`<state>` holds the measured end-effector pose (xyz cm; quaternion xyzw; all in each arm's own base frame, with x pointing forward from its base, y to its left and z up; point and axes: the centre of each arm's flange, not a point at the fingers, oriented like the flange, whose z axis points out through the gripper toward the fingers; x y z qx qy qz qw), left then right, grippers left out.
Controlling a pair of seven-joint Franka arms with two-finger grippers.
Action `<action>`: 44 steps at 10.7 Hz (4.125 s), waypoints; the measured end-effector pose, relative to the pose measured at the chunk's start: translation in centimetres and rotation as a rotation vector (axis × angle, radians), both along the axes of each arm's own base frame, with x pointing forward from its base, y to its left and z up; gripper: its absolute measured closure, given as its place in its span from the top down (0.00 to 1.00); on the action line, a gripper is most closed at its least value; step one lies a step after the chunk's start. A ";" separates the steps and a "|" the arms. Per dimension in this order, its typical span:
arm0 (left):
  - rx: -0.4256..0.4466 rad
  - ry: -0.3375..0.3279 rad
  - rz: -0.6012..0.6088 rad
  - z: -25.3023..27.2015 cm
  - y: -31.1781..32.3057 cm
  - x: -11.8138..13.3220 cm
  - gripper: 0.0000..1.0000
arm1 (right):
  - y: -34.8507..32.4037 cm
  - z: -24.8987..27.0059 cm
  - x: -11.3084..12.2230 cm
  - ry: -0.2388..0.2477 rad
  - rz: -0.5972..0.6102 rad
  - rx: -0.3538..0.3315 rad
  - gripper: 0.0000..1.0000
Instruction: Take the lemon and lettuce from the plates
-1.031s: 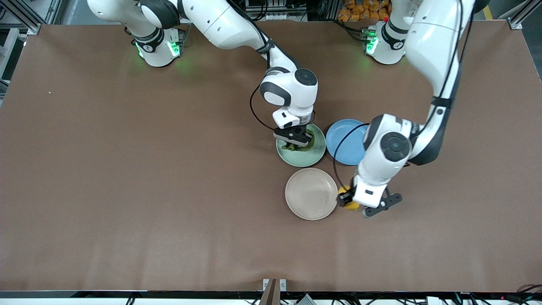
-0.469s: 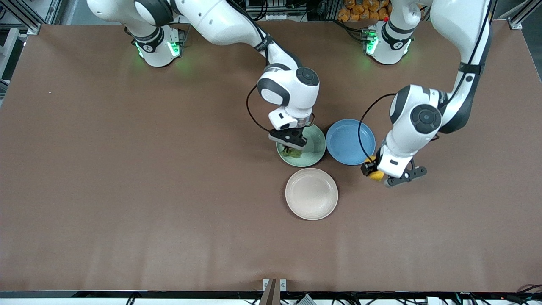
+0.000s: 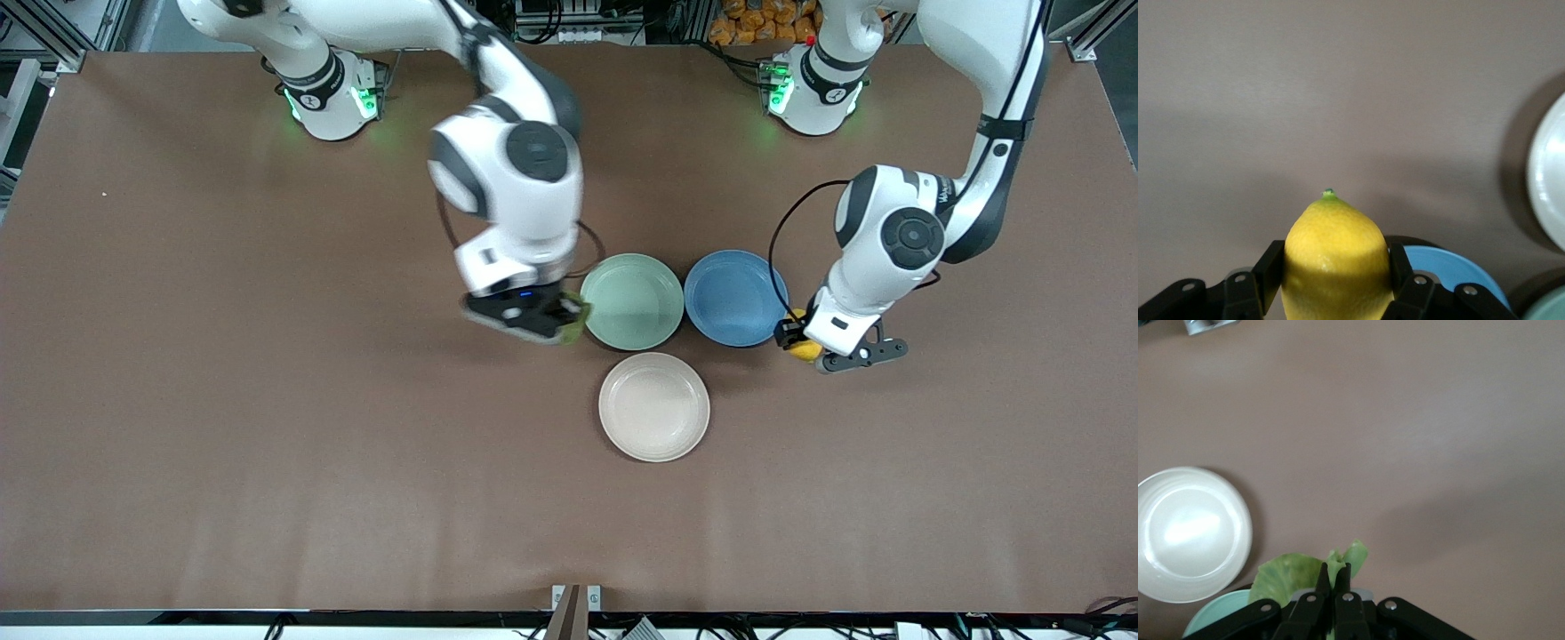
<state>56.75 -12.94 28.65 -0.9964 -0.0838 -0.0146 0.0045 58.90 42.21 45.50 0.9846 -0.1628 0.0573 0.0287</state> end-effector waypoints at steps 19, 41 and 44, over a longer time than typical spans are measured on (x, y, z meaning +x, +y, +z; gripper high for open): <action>-0.005 0.014 -0.046 4.4 4.8 -1.4 1.00 | -38.9 -23.4 6.0 0.179 0.048 0.064 0.04; 0.008 -0.036 -0.185 37.1 2.3 -3.4 1.00 | -46.9 18.2 -2.5 -0.078 0.192 0.069 1.00; 0.009 -0.024 -0.191 37.0 1.9 -3.5 1.00 | -46.6 18.3 -2.5 -0.076 0.207 0.068 1.00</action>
